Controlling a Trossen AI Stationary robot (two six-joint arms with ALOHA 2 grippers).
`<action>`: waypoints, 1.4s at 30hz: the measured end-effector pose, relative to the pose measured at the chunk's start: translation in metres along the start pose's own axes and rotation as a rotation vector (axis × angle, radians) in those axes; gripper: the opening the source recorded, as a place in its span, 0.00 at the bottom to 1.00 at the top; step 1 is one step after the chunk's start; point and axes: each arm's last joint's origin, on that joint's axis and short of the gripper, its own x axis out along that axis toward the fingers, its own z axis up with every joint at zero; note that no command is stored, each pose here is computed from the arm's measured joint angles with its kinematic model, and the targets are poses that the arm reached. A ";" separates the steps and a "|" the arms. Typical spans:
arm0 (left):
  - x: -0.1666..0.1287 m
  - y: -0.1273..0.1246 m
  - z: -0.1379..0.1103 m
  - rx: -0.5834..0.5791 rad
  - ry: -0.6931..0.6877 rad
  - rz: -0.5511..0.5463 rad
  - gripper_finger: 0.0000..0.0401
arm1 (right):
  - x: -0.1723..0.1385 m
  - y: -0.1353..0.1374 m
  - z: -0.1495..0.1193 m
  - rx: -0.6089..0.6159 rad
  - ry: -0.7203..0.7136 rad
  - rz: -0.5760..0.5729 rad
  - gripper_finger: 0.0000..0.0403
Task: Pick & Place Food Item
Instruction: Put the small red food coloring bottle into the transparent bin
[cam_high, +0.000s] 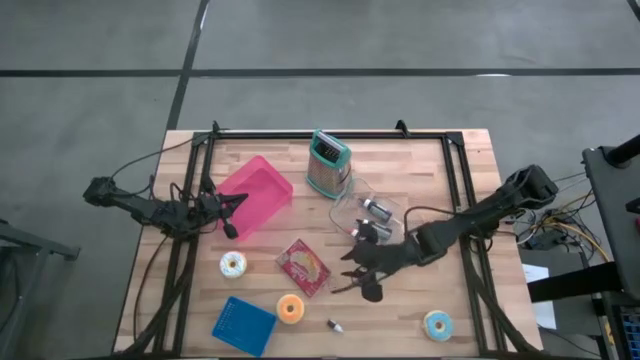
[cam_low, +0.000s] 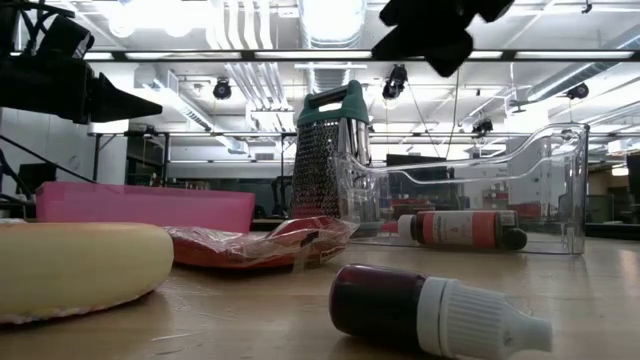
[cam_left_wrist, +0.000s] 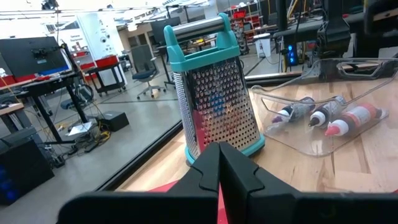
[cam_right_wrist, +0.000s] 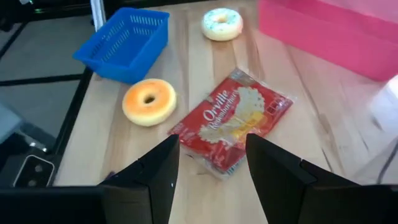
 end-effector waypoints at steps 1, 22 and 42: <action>0.000 0.000 0.000 0.000 0.000 0.000 0.01 | 0.001 0.004 -0.002 -0.005 -0.011 -0.008 0.44; 0.000 0.000 0.000 0.000 0.000 0.000 0.01 | -0.009 0.068 -0.048 0.234 -0.103 -0.108 0.42; 0.000 0.000 0.000 0.000 0.000 0.000 0.01 | 0.055 0.090 -0.061 0.383 -0.012 -0.102 0.46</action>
